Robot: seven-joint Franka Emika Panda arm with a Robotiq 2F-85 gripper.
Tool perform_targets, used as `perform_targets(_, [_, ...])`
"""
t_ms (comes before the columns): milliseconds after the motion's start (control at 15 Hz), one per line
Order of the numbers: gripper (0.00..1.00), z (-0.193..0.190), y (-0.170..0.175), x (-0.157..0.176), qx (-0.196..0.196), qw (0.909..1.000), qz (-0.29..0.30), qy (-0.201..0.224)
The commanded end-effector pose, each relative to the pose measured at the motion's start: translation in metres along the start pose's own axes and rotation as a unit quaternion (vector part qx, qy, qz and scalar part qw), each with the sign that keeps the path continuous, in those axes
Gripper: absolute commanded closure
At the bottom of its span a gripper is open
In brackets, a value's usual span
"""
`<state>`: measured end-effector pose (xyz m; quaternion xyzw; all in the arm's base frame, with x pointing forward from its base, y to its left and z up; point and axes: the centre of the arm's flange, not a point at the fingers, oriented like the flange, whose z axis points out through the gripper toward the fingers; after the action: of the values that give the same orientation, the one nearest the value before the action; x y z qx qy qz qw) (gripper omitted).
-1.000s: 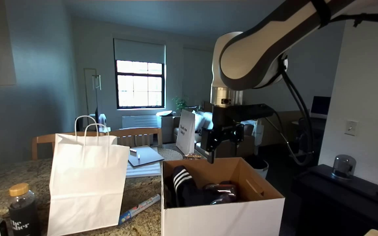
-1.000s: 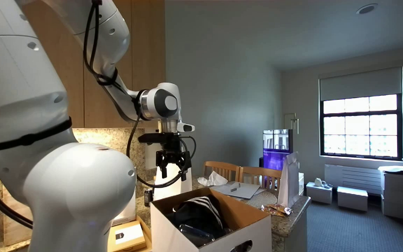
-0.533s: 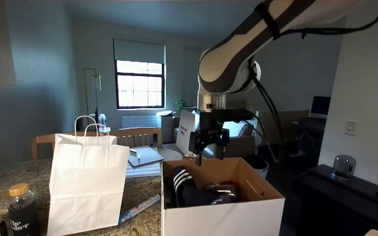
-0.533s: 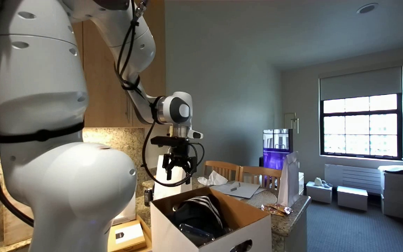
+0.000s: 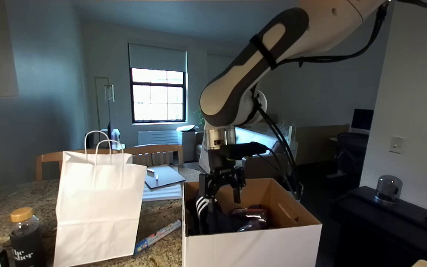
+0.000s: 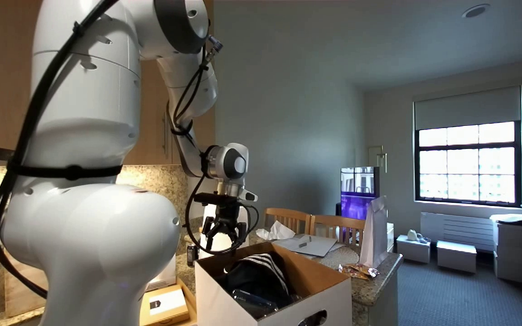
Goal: Take the jacket out of the box
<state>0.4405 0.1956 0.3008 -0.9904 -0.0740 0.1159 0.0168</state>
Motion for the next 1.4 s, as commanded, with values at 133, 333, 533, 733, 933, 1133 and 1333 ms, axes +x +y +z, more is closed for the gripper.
perform_targets(133, [0.00,0.004,-0.002,0.008,0.006,0.9999,0.007,0.002])
perform_targets(333, [0.00,0.016,-0.006,0.026,0.017,0.9976,0.051,0.044])
perform_targets(533, [0.00,0.034,-0.020,0.045,0.034,0.9935,0.079,0.075])
perform_targets(733, [0.00,0.052,-0.033,0.061,0.033,0.9875,0.109,0.109])
perform_targets(933, [0.00,0.059,-0.036,0.063,0.007,0.9792,0.150,0.136])
perform_targets(1133, [0.00,0.059,-0.028,0.056,-0.019,0.9695,0.194,0.148])
perform_targets(1333, [0.00,0.047,-0.018,0.044,-0.013,0.9587,0.235,0.159])
